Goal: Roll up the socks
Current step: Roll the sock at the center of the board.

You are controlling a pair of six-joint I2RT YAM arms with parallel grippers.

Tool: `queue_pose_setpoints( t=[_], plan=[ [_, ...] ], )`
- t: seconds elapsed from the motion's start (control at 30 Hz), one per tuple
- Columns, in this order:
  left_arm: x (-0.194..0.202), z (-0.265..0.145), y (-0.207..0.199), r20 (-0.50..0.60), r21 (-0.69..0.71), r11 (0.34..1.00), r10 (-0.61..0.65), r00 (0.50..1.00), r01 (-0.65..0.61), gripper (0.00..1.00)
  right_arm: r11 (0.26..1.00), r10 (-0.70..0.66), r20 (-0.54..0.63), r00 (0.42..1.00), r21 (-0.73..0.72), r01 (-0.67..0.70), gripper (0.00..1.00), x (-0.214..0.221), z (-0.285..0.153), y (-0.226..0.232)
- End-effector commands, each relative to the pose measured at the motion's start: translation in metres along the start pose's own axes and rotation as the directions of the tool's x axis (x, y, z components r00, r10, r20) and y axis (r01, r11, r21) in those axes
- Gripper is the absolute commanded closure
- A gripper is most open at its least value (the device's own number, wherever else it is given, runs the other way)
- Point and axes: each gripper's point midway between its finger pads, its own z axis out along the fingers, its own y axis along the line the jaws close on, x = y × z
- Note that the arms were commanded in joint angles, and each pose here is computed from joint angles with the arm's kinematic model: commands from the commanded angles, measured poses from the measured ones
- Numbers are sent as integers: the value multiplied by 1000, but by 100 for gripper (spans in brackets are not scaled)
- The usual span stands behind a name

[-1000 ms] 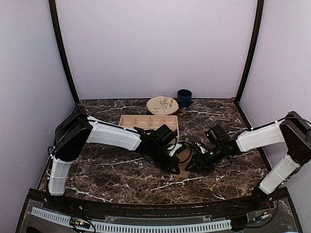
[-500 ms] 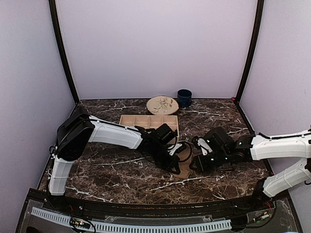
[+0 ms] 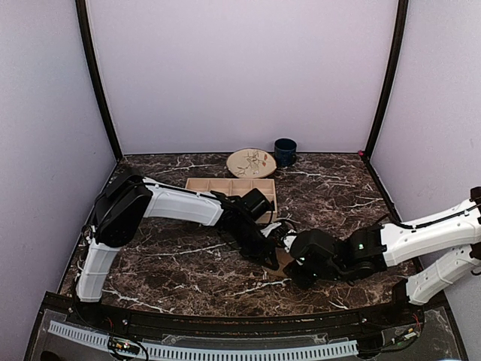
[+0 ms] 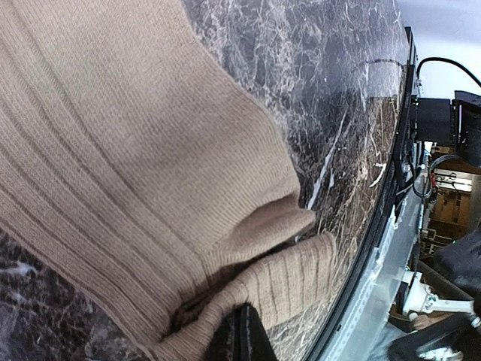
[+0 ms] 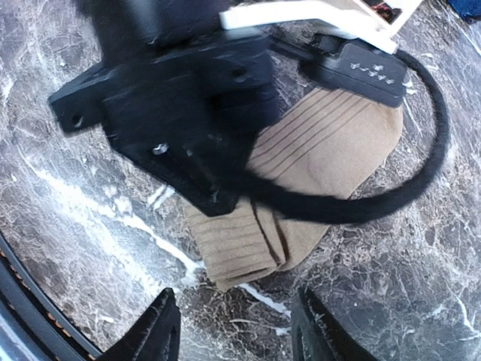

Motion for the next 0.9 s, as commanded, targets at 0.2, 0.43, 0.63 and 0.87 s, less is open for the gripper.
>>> queue_pose_setpoints(
  t=[0.2, 0.43, 0.63, 0.87],
  plan=[
    [43, 15, 31, -174, -48, 986, -167, 971, 161, 100, 979, -185, -35, 982, 81, 187, 43, 5, 19, 9],
    [44, 14, 31, -187, -37, 984, -176, 967, 172, 100, 968, -237, -50, 970, 76, 240, 42, 8, 31, 15],
    [42, 14, 30, -194, -19, 984, -177, 965, 177, 100, 962, -257, -53, 965, 84, 261, 42, 9, 36, 15],
    [41, 14, 30, -197, -16, 985, -174, 965, 174, 100, 954, -282, -86, 956, 83, 289, 42, 12, 47, 18]
  ],
)
